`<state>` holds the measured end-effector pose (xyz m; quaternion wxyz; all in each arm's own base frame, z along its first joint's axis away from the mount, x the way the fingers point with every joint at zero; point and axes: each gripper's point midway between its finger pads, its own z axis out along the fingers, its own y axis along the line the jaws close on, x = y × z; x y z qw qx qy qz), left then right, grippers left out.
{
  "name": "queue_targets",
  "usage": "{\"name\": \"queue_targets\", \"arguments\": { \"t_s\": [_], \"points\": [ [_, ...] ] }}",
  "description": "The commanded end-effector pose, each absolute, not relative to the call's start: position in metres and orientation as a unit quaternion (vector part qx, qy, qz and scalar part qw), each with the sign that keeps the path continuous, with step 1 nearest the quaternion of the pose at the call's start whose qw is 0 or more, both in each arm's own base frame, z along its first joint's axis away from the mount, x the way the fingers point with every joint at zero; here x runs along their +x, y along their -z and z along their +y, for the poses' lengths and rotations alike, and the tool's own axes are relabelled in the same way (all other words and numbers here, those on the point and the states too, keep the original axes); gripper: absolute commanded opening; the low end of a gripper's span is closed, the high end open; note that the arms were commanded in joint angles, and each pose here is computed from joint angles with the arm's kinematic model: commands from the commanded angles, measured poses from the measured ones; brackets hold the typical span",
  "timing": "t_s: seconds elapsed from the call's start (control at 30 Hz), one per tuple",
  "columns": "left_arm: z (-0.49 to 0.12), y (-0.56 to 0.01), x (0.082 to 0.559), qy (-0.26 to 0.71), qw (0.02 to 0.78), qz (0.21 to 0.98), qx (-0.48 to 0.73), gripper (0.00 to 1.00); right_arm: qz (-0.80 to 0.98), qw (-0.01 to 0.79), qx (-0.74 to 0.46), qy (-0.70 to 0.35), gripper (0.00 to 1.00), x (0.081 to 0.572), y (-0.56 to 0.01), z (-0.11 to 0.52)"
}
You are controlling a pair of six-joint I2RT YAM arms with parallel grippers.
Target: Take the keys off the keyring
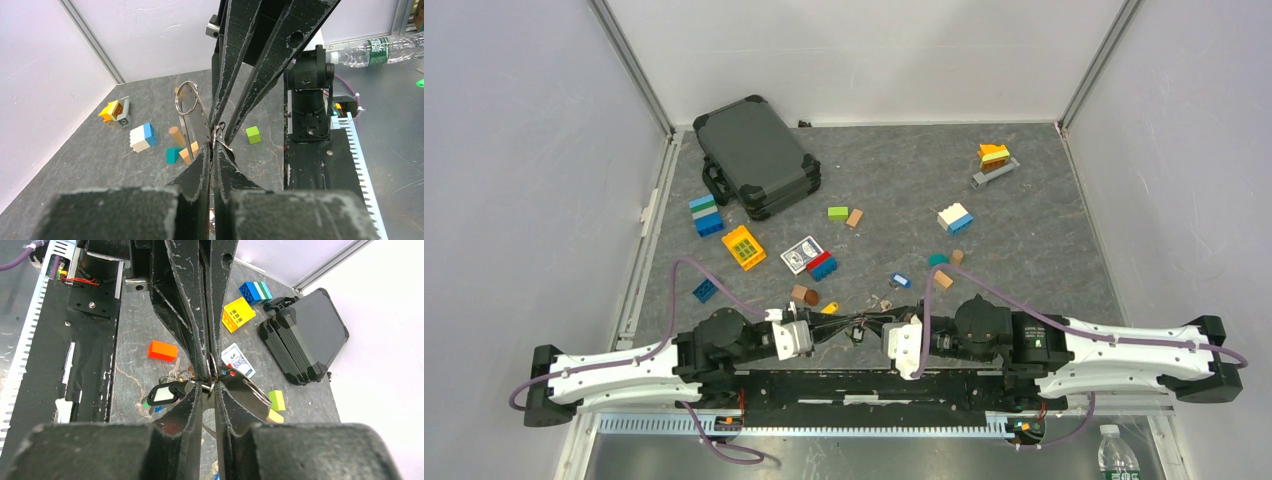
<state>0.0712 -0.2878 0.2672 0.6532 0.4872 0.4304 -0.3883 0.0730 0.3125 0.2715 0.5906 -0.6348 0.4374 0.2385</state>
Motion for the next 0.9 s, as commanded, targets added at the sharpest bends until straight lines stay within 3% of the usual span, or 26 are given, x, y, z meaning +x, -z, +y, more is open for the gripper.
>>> {"name": "queue_targets", "arguments": {
  "t_s": [0.0, 0.3, 0.87],
  "points": [
    [-0.297, -0.297, 0.043, 0.454, 0.641, 0.377, 0.49, 0.02, 0.395, 0.654, -0.584, -0.275, 0.16, 0.071, -0.318, 0.326],
    [-0.296, -0.297, 0.053, 0.444, 0.648, 0.4, 0.473, 0.02, 0.386, 0.667, -0.577, -0.27, 0.22, 0.073, -0.325, 0.318],
    [-0.293, -0.293, 0.071, 0.419, 0.652, 0.446, 0.448, 0.02, 0.37, 0.669, -0.591, -0.258, 0.22, 0.071, -0.33, 0.313]
  ]
}}
